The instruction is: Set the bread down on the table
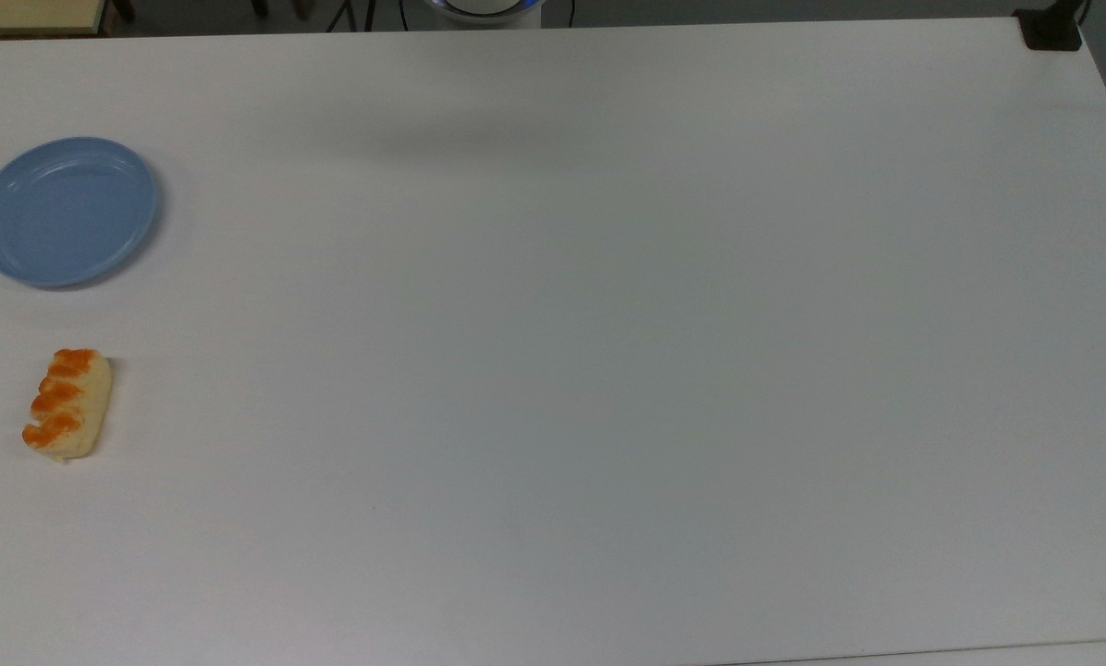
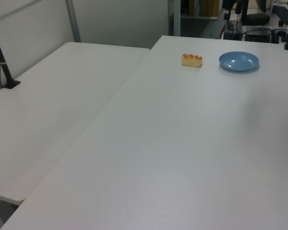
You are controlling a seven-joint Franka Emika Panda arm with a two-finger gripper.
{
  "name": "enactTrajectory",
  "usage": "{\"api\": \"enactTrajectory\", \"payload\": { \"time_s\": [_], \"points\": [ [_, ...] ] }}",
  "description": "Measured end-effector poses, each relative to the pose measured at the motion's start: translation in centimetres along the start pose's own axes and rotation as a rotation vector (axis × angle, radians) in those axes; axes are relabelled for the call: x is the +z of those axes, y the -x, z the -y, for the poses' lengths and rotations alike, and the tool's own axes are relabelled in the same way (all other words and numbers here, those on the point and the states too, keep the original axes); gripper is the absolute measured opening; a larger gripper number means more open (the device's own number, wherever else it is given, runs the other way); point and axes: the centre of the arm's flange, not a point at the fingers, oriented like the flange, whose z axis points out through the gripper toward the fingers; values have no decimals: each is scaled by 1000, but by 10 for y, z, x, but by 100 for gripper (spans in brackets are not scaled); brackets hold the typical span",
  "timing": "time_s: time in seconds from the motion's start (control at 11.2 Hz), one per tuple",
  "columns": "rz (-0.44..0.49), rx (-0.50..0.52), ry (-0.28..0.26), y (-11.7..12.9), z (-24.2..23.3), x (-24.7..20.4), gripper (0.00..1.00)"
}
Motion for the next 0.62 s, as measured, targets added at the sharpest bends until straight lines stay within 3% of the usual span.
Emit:
{"api": "enactTrajectory", "payload": {
  "time_s": [0.27, 0.62],
  "points": [
    [-6, -144, 13, -3, 34, 12, 100],
    [-9, -167, 13, -3, 33, 12, 100]
  ]
}}
